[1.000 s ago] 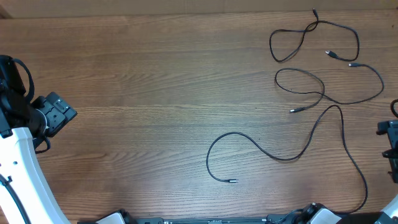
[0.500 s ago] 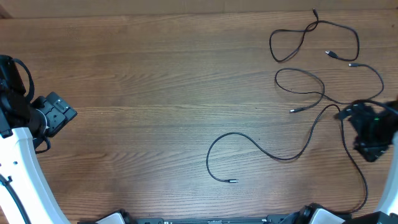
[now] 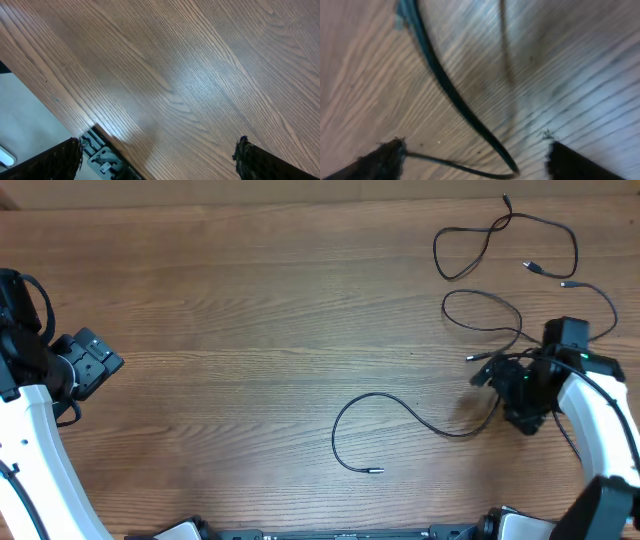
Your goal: Untangle cables
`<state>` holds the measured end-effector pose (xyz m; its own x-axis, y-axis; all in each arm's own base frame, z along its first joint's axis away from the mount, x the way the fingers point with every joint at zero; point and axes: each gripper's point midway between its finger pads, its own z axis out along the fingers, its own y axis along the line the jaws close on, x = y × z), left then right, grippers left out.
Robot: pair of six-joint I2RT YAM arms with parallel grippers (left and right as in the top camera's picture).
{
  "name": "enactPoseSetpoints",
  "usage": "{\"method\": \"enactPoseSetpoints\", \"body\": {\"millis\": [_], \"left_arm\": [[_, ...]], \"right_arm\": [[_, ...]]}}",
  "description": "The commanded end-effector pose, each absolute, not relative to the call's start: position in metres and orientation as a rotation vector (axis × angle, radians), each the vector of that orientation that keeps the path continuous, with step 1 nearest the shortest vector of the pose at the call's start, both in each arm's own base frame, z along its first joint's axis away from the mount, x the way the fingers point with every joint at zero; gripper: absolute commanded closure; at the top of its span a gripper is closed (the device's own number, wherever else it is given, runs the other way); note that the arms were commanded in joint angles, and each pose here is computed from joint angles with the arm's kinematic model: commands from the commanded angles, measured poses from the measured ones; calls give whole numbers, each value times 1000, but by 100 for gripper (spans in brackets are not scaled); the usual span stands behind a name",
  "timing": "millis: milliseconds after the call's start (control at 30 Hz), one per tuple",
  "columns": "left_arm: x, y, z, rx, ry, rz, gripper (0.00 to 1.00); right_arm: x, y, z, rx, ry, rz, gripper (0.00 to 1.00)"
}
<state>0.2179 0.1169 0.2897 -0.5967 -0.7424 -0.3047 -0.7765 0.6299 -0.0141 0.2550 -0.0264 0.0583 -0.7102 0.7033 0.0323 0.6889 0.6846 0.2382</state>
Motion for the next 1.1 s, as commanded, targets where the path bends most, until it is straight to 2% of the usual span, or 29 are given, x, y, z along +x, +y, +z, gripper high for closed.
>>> {"method": "enactPoseSetpoints", "body": {"millis": [0,67,133,233,300,433,600,867,1067], "left_arm": [[217,118,288,-1255,2565,170,0],[217,118,288,-1255,2565,170,0],[217,118,288,-1255,2565,170,0],[217,118,288,-1255,2566,170,0],[217,118,288,-1255,2565,170,0],[217,118,288,-1255,2565,170,0],[217,118,288,-1255,2565,170,0],[217,118,288,-1255,2565,170,0],[217,118,288,-1255,2565,170,0]], "right_arm": [[254,-24,45,1201,2860,352,30],[254,-25,42,1205,2865,344,37],[255,-27,41,1202,2861,324,48],[255,-30,40,1205,2859,302,75],[255,-34,41,1211,2852,280,96],[261,-52,54,1233,2817,187,96],[269,-90,100,1302,2744,27,96],[282,-123,173,1327,2618,34,96],[282,-134,209,1330,2557,34,96]]}}
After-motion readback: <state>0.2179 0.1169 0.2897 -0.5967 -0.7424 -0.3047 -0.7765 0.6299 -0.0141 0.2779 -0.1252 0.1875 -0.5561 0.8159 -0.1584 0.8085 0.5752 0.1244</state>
